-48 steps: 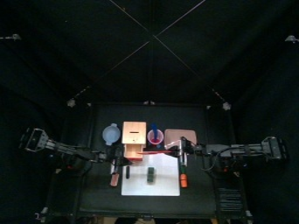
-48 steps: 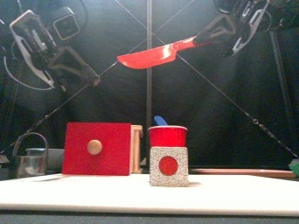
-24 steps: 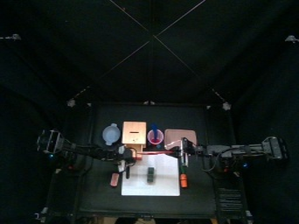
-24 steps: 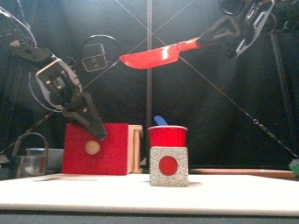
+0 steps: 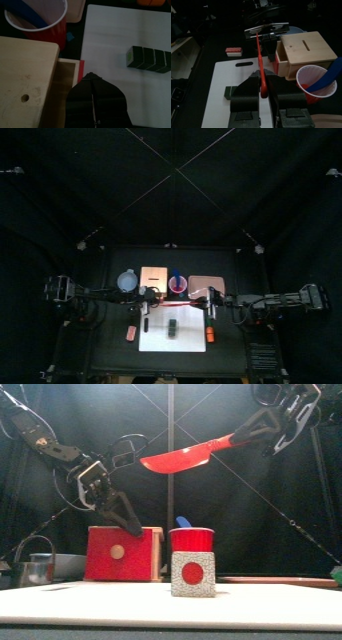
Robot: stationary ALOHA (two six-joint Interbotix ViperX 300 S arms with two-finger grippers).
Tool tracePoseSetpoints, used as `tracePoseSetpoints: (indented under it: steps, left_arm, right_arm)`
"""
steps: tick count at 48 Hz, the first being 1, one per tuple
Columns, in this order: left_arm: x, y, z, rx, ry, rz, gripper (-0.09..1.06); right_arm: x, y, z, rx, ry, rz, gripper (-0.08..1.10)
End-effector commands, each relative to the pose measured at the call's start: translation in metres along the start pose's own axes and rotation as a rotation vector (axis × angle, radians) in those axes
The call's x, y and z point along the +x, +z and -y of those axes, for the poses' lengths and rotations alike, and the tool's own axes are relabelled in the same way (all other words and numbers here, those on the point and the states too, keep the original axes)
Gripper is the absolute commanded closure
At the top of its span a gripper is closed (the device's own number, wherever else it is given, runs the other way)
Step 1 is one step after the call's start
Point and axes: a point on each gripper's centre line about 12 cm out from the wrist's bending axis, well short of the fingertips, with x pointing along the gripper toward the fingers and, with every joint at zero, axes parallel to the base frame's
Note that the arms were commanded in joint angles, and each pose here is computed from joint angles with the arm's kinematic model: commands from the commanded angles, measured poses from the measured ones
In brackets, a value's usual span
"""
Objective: Place sushi on board then cut the sushi with the knife then place the pieces on the plate
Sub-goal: Grasp knife edge with left hand
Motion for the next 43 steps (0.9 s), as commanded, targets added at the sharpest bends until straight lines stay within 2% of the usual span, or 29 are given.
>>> tracePoseSetpoints:
  steps: [1,5,7,9,12,13,15,16,20,24,33,43]
  left_arm:
    - [-0.016,0.023,0.02,0.058,-0.053,0.088,0.8]
    - [-0.017,0.026,0.038,0.078,-0.098,0.114,0.74]
    - [-0.014,0.026,0.048,0.085,-0.122,0.122,0.63]
    - [-0.012,0.021,0.053,0.081,-0.135,0.108,0.49]
    - [-0.009,0.017,0.053,0.042,-0.128,0.096,0.28]
    - [-0.008,0.017,0.052,0.02,-0.122,0.099,0.21]
    - [-0.008,0.022,0.051,-0.015,-0.113,0.126,0.11]
    - [-0.008,0.024,0.05,-0.022,-0.108,0.147,0.08]
    - [-0.008,0.031,0.049,-0.025,-0.099,0.217,0.07]
    - [-0.005,0.034,0.049,-0.028,-0.093,0.246,0.07]
    - [0.01,0.036,0.053,-0.023,-0.096,0.238,0.11]
    - [0.016,0.035,0.054,-0.022,-0.096,0.226,0.31]
  right_arm:
    - [0.0,0.001,-0.006,-0.002,0.022,0.007,0.61]
    - [0.002,-0.006,-0.006,-0.013,0.023,-0.014,0.61]
    - [0.003,-0.009,-0.006,-0.015,0.021,-0.023,0.61]
    - [0.004,-0.01,-0.005,-0.014,0.017,-0.026,0.61]
    - [0.004,-0.01,-0.005,-0.014,0.017,-0.026,0.61]
    - [0.003,-0.009,-0.005,-0.014,0.016,-0.024,0.61]
    - [0.004,-0.01,-0.005,-0.013,0.017,-0.026,0.61]
    - [0.003,-0.009,-0.005,-0.011,0.017,-0.024,0.61]
    - [0.004,-0.009,-0.005,-0.009,0.016,-0.026,0.61]
    - [0.005,-0.011,-0.004,-0.009,0.015,-0.033,0.61]
    - [0.009,-0.014,-0.004,-0.011,0.014,-0.049,0.61]
    - [0.009,-0.015,-0.004,-0.005,0.013,-0.052,0.61]
